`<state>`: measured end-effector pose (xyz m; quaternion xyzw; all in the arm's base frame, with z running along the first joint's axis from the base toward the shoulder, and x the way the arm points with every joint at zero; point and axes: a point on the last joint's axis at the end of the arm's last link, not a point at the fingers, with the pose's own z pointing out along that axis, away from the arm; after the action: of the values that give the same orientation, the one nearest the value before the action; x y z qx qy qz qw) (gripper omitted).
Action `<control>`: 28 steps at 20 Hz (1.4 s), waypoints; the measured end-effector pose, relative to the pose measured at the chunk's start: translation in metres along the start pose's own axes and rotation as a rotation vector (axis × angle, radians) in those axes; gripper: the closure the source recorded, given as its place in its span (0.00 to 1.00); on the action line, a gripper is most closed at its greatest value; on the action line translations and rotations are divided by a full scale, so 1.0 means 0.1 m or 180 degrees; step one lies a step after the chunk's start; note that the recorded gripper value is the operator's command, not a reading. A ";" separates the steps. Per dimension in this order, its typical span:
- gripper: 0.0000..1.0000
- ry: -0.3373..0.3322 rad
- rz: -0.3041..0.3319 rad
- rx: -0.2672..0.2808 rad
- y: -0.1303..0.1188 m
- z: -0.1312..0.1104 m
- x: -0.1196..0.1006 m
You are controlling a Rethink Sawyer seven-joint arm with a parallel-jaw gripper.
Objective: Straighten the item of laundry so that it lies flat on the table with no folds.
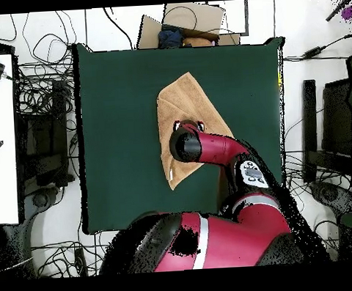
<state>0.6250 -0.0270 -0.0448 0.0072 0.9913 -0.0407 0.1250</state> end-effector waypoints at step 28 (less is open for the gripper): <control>1.00 0.0155 -0.0098 0.0018 0.45 -0.61 -0.28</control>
<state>0.6382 0.0227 0.0176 -0.0068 0.9939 -0.0452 0.1002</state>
